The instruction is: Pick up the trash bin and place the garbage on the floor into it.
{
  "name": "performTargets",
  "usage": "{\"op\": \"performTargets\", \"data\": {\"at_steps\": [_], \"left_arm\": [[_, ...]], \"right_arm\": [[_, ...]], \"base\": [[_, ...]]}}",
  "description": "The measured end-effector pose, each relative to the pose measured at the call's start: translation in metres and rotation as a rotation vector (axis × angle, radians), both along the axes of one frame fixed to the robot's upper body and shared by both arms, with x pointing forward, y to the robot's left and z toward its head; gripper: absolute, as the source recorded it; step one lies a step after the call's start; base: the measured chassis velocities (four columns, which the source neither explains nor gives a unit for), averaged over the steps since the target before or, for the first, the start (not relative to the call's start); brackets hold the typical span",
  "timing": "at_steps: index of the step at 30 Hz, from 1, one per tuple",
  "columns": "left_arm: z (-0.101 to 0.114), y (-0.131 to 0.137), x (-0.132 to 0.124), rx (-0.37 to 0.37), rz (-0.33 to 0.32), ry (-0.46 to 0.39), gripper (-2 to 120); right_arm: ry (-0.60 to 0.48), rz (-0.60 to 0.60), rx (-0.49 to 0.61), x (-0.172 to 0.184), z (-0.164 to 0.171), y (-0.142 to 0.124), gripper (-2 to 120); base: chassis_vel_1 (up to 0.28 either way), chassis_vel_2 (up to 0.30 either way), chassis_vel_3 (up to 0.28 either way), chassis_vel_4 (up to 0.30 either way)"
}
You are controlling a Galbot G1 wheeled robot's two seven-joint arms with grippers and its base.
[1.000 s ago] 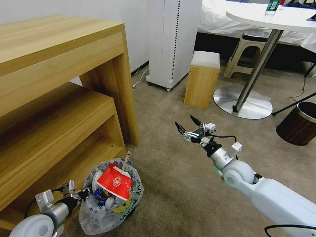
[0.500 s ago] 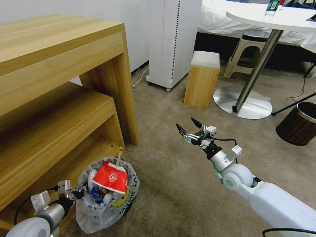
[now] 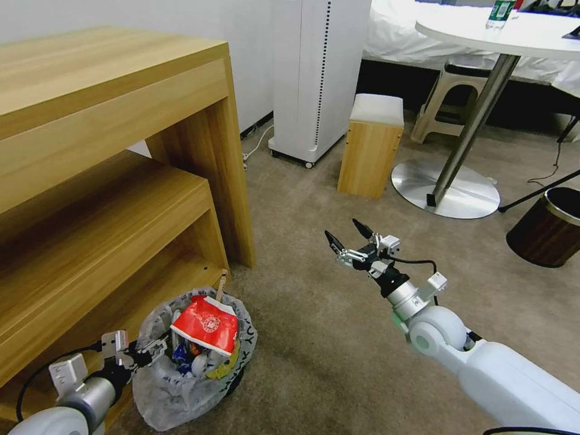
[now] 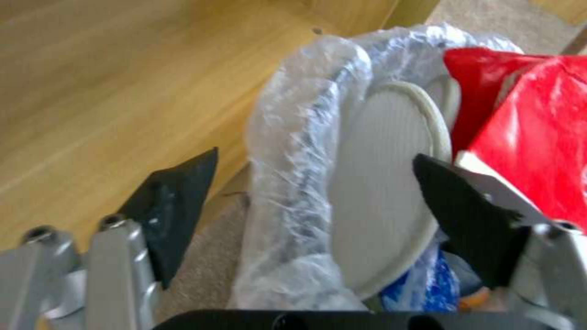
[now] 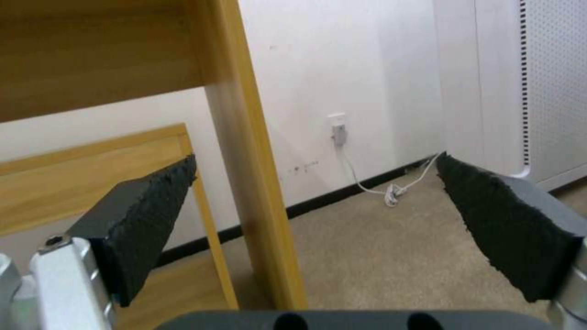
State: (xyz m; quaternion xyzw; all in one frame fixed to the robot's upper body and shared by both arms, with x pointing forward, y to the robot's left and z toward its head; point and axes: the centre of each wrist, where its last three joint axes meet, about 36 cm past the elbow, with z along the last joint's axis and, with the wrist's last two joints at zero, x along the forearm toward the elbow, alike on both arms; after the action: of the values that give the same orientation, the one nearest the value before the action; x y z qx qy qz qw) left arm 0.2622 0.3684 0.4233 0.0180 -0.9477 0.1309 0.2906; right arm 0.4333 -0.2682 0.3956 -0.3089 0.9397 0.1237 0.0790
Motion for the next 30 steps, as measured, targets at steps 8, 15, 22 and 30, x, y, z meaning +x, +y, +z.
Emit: {"op": "performTargets", "data": {"at_steps": [8, 15, 22, 30], "left_arm": [[-0.001, 0.005, 0.001, 0.039, 0.016, -0.024, 97], [0.005, 0.000, -0.001, 0.054, 0.017, -0.049, 98], [0.014, -0.011, -0.008, 0.068, 0.008, -0.093, 98], [0.024, -0.026, -0.019, 0.119, -0.017, -0.159, 98]], "right_arm": [[0.010, -0.004, 0.006, -0.002, -0.007, 0.004, 100], [0.010, -0.012, 0.006, -0.002, -0.009, 0.003, 100], [0.009, -0.033, 0.005, -0.004, -0.010, -0.004, 100], [0.027, -0.149, -0.001, -0.018, -0.006, -0.020, 100]], "base": [[0.000, 0.000, 0.000, 0.000], [0.000, 0.000, 0.000, 0.000], [0.000, 0.000, 0.000, 0.000], [0.000, 0.000, 0.000, 0.000]]}}
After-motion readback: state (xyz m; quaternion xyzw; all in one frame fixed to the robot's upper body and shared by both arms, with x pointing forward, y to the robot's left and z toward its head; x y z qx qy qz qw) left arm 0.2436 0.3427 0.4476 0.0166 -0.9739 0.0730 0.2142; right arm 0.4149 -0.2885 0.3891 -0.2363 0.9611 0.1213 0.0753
